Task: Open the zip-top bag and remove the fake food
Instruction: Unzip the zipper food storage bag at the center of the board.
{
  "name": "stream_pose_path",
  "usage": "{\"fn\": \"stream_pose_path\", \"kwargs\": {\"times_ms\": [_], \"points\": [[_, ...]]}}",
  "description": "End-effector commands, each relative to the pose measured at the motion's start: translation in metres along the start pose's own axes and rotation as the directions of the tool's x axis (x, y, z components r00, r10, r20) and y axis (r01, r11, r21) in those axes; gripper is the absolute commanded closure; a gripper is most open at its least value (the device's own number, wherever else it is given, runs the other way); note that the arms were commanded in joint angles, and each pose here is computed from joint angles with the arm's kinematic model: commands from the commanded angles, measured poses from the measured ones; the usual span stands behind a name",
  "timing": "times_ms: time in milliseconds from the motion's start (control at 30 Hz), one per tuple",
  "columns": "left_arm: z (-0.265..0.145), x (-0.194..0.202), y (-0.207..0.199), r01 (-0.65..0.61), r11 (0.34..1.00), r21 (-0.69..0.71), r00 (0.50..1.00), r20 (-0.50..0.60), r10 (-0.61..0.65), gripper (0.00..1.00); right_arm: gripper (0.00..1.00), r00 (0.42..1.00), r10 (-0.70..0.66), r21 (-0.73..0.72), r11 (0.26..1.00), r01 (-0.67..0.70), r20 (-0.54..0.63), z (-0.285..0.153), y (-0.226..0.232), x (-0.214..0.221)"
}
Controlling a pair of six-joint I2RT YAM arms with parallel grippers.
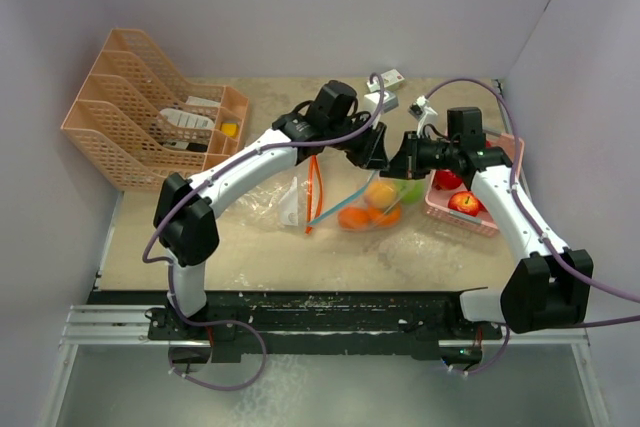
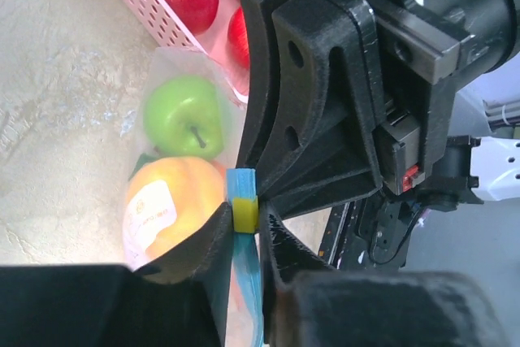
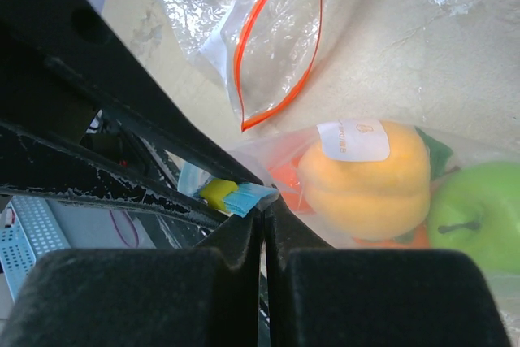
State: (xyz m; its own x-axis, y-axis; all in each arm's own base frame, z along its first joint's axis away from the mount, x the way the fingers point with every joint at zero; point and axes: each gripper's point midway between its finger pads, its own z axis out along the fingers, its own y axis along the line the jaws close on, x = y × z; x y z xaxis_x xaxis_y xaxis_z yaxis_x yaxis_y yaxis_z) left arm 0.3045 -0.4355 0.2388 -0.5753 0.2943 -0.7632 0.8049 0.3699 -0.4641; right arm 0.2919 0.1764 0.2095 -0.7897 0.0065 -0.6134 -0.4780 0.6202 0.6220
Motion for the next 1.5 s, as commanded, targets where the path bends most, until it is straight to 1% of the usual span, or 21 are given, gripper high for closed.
{"fn": "stream_pose_path", "kwargs": {"times_ms": [0, 67, 133, 167, 200, 267, 333, 400, 433, 467, 500, 533, 600, 800, 900, 933, 967, 1133, 1233, 1367, 1467], "points": [[-0.011, -0.049, -0.007, -0.090, 0.995, -0.044, 0.985, 0.146, 0.096, 0.88, 1.00, 0.999, -0.037, -0.111, 0.993, 0.037, 0.001, -0.008, 0.030, -0.001], [-0.012, -0.051, -0.008, -0.092, 0.995, -0.049, 0.983, 0.152, 0.099, 0.98, 1.00, 0.999, -0.035, -0.111, 0.993, 0.034, -0.003, -0.007, 0.030, 0.001], [-0.014, -0.054, -0.009, -0.092, 0.994, -0.051, 0.982, 0.158, 0.099, 0.99, 1.00, 0.999, -0.034, -0.109, 0.993, 0.033, -0.003, -0.006, 0.029, 0.002], [-0.015, -0.055, -0.009, -0.091, 0.994, -0.052, 0.982, 0.161, 0.099, 0.97, 1.00, 0.999, -0.032, -0.110, 0.993, 0.031, -0.004, -0.006, 0.029, 0.002], [-0.016, -0.055, -0.010, -0.093, 0.994, -0.051, 0.982, 0.163, 0.100, 0.90, 1.00, 1.000, -0.031, -0.110, 0.993, 0.030, -0.005, -0.006, 0.028, 0.002], [-0.017, -0.056, -0.011, -0.093, 0.994, -0.054, 0.981, 0.168, 0.100, 0.73, 1.00, 1.000, -0.030, -0.110, 0.994, 0.029, -0.007, -0.005, 0.028, 0.003], [-0.019, -0.058, -0.012, -0.093, 0.994, -0.056, 0.979, 0.176, 0.102, 0.61, 1.00, 1.000, -0.027, -0.110, 0.994, 0.026, -0.009, -0.005, 0.027, 0.003], [-0.021, -0.060, -0.012, -0.095, 0.994, -0.061, 0.978, 0.182, 0.105, 0.53, 1.00, 1.000, -0.026, -0.111, 0.994, 0.025, -0.010, -0.004, 0.026, 0.003], [-0.022, -0.061, -0.012, -0.095, 0.993, -0.064, 0.977, 0.185, 0.105, 0.45, 1.00, 1.000, -0.026, -0.111, 0.994, 0.025, -0.011, -0.004, 0.026, 0.004], [-0.022, -0.062, -0.012, -0.095, 0.993, -0.067, 0.977, 0.186, 0.106, 0.41, 1.00, 1.000, -0.026, -0.112, 0.993, 0.024, -0.011, -0.004, 0.026, 0.004], [-0.022, -0.063, -0.012, -0.096, 0.993, -0.070, 0.976, 0.188, 0.107, 0.40, 1.00, 1.000, -0.027, -0.113, 0.993, 0.026, -0.011, -0.004, 0.027, 0.004], [-0.022, -0.062, -0.012, -0.096, 0.993, -0.070, 0.976, 0.187, 0.108, 0.42, 1.00, 1.000, -0.026, -0.112, 0.993, 0.025, -0.010, -0.004, 0.027, 0.003], [-0.020, -0.061, -0.011, -0.095, 0.993, -0.065, 0.978, 0.180, 0.105, 0.54, 1.00, 1.000, -0.027, -0.114, 0.993, 0.026, -0.010, -0.004, 0.027, 0.003], [-0.016, -0.058, -0.014, -0.092, 0.995, -0.033, 0.981, 0.170, 0.096, 0.72, 1.00, 1.000, -0.027, -0.113, 0.993, 0.026, -0.010, -0.004, 0.027, 0.002], [-0.016, -0.059, -0.016, -0.096, 0.995, -0.029, 0.980, 0.171, 0.099, 0.90, 1.00, 1.000, -0.027, -0.112, 0.993, 0.026, -0.010, -0.004, 0.026, 0.003], [-0.017, -0.059, -0.016, -0.097, 0.995, -0.027, 0.980, 0.171, 0.100, 0.98, 1.00, 1.000, -0.027, -0.113, 0.993, 0.026, -0.010, -0.004, 0.026, 0.003], [-0.016, -0.059, -0.016, -0.095, 0.995, -0.024, 0.981, 0.170, 0.098, 1.00, 1.00, 1.000, -0.028, -0.113, 0.993, 0.027, -0.010, -0.004, 0.026, 0.003], [-0.017, -0.055, -0.016, -0.091, 0.996, -0.018, 0.983, 0.155, 0.093, 1.00, 1.00, 1.000, -0.020, -0.113, 0.993, 0.019, -0.007, -0.005, 0.028, 0.003], [-0.024, -0.051, -0.008, -0.077, 0.997, -0.033, 0.985, 0.152, 0.081, 1.00, 1.00, 1.000, -0.007, -0.066, 0.998, 0.008, 0.020, -0.006, 0.022, -0.003], [-0.046, -0.048, 0.008, -0.042, 0.998, -0.047, 0.984, 0.171, 0.049, 1.00, 1.00, 0.995, 0.014, -0.008, 1.000, -0.013, 0.103, -0.012, 0.014, -0.019], [-0.059, -0.040, 0.015, -0.022, 0.998, -0.057, 0.986, 0.166, 0.031, 1.00, 1.00, 0.984, 0.028, -0.021, 0.999, -0.025, 0.176, -0.018, 0.015, -0.035]]}}
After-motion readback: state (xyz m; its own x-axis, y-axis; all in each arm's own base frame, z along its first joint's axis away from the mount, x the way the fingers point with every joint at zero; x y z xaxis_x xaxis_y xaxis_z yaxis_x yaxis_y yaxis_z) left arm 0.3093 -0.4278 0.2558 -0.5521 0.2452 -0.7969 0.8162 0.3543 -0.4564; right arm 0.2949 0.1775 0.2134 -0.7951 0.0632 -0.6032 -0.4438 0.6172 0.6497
